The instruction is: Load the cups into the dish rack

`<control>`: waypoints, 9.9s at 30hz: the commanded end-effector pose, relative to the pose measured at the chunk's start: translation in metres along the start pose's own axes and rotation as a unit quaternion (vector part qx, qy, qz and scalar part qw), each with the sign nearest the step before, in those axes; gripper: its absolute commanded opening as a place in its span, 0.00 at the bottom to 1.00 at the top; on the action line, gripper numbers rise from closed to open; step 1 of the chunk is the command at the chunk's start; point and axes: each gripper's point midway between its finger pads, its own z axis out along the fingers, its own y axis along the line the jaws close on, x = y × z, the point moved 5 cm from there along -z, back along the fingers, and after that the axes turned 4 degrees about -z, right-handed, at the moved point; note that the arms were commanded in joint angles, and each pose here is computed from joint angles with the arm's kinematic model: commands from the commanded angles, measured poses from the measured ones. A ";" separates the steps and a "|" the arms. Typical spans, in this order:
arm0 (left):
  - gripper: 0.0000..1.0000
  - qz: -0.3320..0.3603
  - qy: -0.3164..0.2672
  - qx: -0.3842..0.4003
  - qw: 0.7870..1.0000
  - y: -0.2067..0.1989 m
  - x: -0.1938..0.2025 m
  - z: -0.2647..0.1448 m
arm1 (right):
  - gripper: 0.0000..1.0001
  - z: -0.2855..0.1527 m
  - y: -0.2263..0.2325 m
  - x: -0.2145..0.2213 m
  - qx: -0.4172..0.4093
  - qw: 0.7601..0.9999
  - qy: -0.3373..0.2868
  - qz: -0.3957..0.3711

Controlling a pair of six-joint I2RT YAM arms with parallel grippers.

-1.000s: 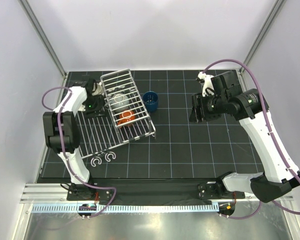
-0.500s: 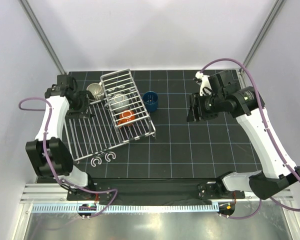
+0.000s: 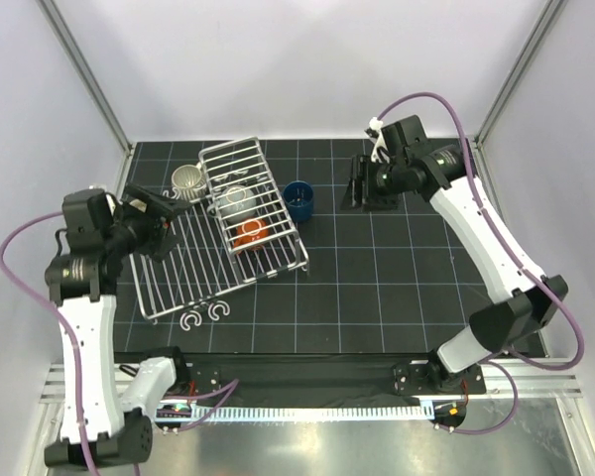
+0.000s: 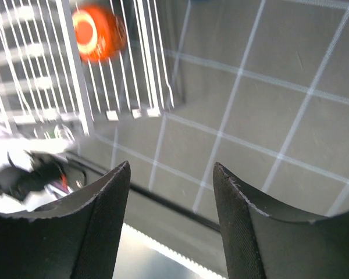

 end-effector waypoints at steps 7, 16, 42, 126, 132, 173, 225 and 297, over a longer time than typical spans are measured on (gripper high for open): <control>0.80 0.221 0.045 0.123 0.966 -0.036 0.020 -0.054 | 0.73 0.082 0.009 -0.079 -0.030 0.988 -0.111 0.098; 0.82 0.315 0.095 0.198 0.923 -0.057 0.047 -0.078 | 0.75 0.158 0.005 -0.101 0.032 0.985 -0.108 0.131; 0.82 0.397 0.104 0.183 0.893 -0.057 0.060 -0.087 | 0.40 0.273 -0.025 -0.055 0.170 0.977 -0.049 0.119; 0.73 0.031 0.501 0.305 0.809 -0.197 0.216 -0.076 | 0.04 -0.218 0.081 -0.038 -0.241 0.731 -0.623 -0.140; 0.69 0.022 0.515 0.317 0.796 -0.205 0.223 -0.078 | 0.04 -0.202 0.084 -0.041 -0.254 0.736 -0.613 -0.136; 0.00 0.122 0.415 0.358 0.828 -0.200 0.212 -0.079 | 0.20 -0.180 0.090 -0.046 -0.247 0.753 -0.588 -0.163; 0.00 0.408 -0.127 -0.110 0.897 0.090 0.032 0.105 | 0.55 -0.178 0.001 0.075 -0.050 0.900 -0.419 -0.112; 0.26 0.429 -0.017 -0.162 0.889 0.153 0.070 0.174 | 0.54 -0.163 0.006 0.076 -0.067 0.917 -0.381 -0.095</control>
